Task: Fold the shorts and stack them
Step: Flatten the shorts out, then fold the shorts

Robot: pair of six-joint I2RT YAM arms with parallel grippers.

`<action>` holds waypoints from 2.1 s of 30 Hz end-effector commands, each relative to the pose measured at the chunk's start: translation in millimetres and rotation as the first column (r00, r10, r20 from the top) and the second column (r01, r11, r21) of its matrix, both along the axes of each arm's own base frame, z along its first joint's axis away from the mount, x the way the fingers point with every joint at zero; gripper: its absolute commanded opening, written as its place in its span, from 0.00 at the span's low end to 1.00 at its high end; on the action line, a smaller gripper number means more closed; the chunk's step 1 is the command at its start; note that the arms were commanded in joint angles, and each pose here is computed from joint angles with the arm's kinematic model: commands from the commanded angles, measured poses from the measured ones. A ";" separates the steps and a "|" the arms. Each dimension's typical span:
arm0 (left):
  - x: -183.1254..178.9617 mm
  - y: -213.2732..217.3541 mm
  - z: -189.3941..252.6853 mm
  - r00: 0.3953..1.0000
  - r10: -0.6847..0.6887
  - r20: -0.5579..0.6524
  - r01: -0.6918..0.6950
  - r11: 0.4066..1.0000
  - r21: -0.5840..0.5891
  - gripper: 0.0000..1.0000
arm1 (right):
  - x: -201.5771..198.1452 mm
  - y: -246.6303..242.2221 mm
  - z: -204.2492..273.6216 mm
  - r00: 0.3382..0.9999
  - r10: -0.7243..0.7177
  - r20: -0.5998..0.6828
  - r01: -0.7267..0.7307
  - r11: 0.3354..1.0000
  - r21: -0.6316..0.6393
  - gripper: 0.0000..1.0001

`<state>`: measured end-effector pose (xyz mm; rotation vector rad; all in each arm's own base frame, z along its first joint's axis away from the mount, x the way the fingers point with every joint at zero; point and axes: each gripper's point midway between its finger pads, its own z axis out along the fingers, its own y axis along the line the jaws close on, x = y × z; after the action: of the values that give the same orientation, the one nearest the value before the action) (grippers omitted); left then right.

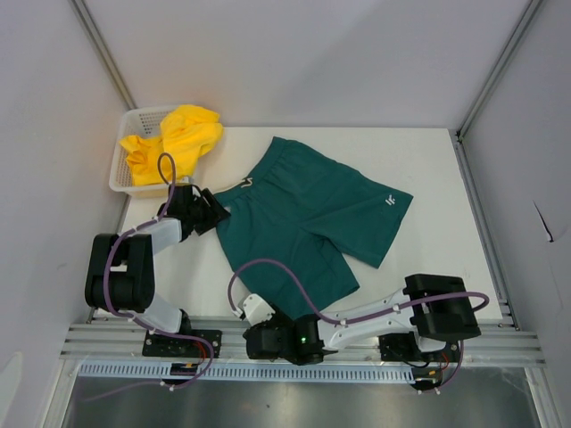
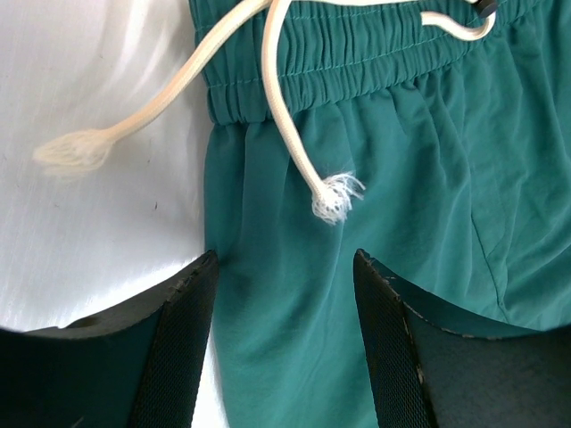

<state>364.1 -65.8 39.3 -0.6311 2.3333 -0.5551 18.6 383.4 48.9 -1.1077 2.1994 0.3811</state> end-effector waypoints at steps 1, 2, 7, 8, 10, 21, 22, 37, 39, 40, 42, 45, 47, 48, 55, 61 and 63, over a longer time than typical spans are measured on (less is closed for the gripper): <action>4.2 2.8 11.0 0.999 0.002 0.049 -0.002 1.000 -0.001 0.65 | -4.7 27.3 8.6 0.999 0.036 -0.010 -0.036 0.998 0.050 0.59; 4.8 2.8 12.1 0.999 0.002 0.052 -0.002 1.000 -0.001 0.64 | -4.8 29.0 6.5 0.999 0.038 -0.012 -0.037 0.998 0.046 0.59; 3.9 1.8 12.0 0.999 -0.003 0.052 0.003 1.000 -0.005 0.64 | -2.2 31.7 -7.8 0.999 0.019 -0.030 -0.018 1.000 0.018 0.57; 3.7 1.8 11.7 0.999 -0.003 0.052 0.003 1.000 -0.005 0.64 | -1.2 32.2 -11.3 0.999 0.014 -0.035 -0.014 1.000 0.016 0.56; 3.0 1.3 10.8 0.999 -0.005 0.049 0.005 1.000 -0.007 0.64 | -2.5 30.8 -16.9 0.999 0.013 -0.046 -0.013 1.000 0.007 0.55; 5.7 1.4 12.5 0.999 -0.002 0.052 0.002 1.000 -0.008 0.65 | -10.0 15.3 -12.0 0.999 0.024 0.029 -0.024 1.000 -0.009 0.00; 2.5 1.6 9.0 0.999 0.001 0.040 0.000 1.000 -0.008 0.65 | -12.7 11.1 -11.6 0.999 0.029 0.035 -0.029 0.999 -0.019 0.00; 2.4 19.0 16.2 0.998 0.044 0.056 -0.043 0.999 -0.017 0.75 | -33.8 -41.8 -7.0 0.998 0.001 0.062 0.001 1.000 -0.029 0.00; 2.0 20.6 14.4 0.998 0.049 0.051 -0.048 0.999 -0.015 0.75 | -33.5 -44.9 -6.4 0.998 -0.005 0.067 0.007 1.000 -0.025 0.00; 0.7 22.4 12.7 0.997 0.055 0.045 -0.055 0.998 -0.011 0.75 | -33.4 -46.6 -6.6 0.998 -0.006 0.068 0.008 1.000 -0.027 0.00; -0.2 24.6 10.6 0.997 0.061 0.042 -0.061 0.998 -0.011 0.74 | -33.2 -48.4 -5.6 0.998 -0.008 0.070 0.009 1.000 -0.022 0.00; -0.1 28.5 10.1 0.996 0.075 0.055 -0.073 0.997 -0.030 0.67 | -35.4 -47.7 -3.3 0.998 -0.002 0.058 0.002 1.000 0.001 0.00; 1.3 27.4 10.0 0.995 0.072 0.067 -0.068 0.996 -0.054 0.64 | -37.0 -46.8 -2.1 0.998 0.002 0.056 -0.003 1.000 0.014 0.00; 1.4 26.3 9.2 0.995 0.069 0.068 -0.065 0.996 -0.062 0.64 | -37.3 -48.4 -2.9 0.998 0.004 0.055 -0.005 1.000 0.013 0.00; 12.6 22.3 1.1 0.994 0.078 0.073 -0.070 0.991 -0.112 0.61 | -46.6 -48.0 -2.1 0.998 0.037 0.051 -0.038 0.999 0.019 0.00; 21.0 17.1 -5.1 0.995 0.070 0.070 -0.059 0.987 -0.150 0.57 | -51.1 -45.9 -0.8 0.998 0.052 0.047 -0.054 0.998 0.025 0.00; 21.6 17.4 -8.2 0.995 0.076 0.060 -0.066 0.986 -0.153 0.57 | -52.6 -44.7 -0.3 0.997 0.056 0.046 -0.058 0.998 0.030 0.00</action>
<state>377.2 -49.7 30.3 -0.7392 2.2314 -0.6910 -30.6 328.5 33.3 -1.2085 2.1450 0.3320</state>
